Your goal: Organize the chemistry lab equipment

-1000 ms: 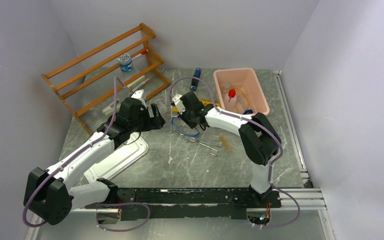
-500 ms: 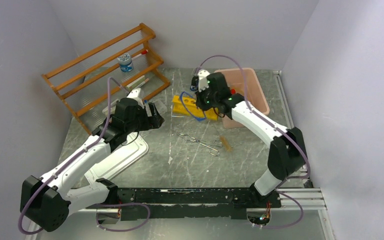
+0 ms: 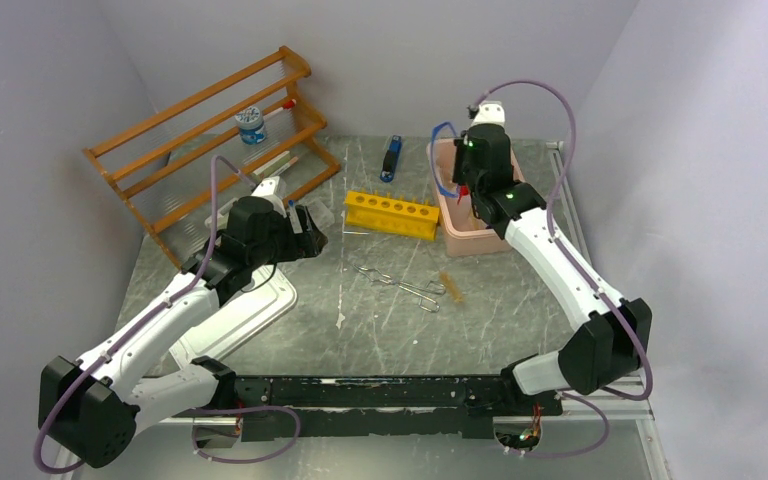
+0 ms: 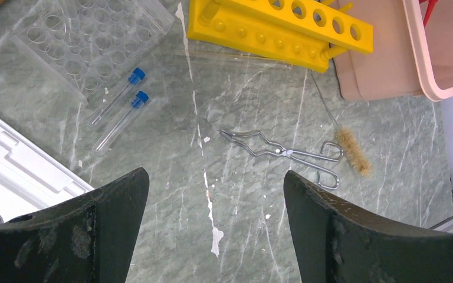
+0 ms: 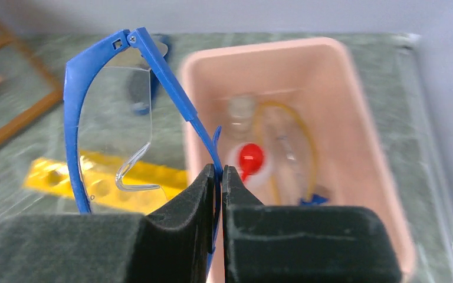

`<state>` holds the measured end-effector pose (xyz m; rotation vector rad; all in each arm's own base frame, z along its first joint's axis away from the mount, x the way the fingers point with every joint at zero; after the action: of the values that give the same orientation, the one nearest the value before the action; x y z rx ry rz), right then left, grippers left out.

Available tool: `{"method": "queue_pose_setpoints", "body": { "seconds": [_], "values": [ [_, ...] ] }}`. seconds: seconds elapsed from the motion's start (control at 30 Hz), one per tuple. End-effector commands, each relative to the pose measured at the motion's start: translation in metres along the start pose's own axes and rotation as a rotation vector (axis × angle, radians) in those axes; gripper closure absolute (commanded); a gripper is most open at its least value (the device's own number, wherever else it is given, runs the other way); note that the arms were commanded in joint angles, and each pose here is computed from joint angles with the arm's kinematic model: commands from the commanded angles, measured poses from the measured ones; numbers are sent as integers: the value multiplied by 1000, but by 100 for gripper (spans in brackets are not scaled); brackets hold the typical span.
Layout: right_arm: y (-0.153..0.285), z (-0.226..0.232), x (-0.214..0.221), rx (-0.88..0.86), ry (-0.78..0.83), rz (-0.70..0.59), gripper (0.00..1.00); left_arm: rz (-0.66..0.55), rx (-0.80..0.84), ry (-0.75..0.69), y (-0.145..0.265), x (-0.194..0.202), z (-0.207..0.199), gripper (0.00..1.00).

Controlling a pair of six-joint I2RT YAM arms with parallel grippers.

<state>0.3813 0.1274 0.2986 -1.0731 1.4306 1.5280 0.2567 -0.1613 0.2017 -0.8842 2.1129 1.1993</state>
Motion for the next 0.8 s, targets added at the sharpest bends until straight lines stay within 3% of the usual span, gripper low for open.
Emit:
{"method": "queue_pose_setpoints", "body": {
  "seconds": [0.0, 0.2, 0.77],
  "values": [
    [7, -70, -1, 363, -21, -49, 96, -34, 9, -10, 8, -12, -3, 12],
    [9, -111, 21, 532, 7, -43, 96, -21, 12, -11, 5, -10, -3, 12],
    [-68, -121, 92, 442, 107, 124, 96, 0, 0, -40, -2, -14, -5, 12]
  ]
}}
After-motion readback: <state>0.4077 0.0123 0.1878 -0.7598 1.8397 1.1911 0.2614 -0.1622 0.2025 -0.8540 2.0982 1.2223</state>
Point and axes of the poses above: each gripper's point midway between its finger pads, its own y axis back along the fingers, its own z axis along the line the jaws close on, x = y × z, the point moved 4 cm from there along y, back along the fingers
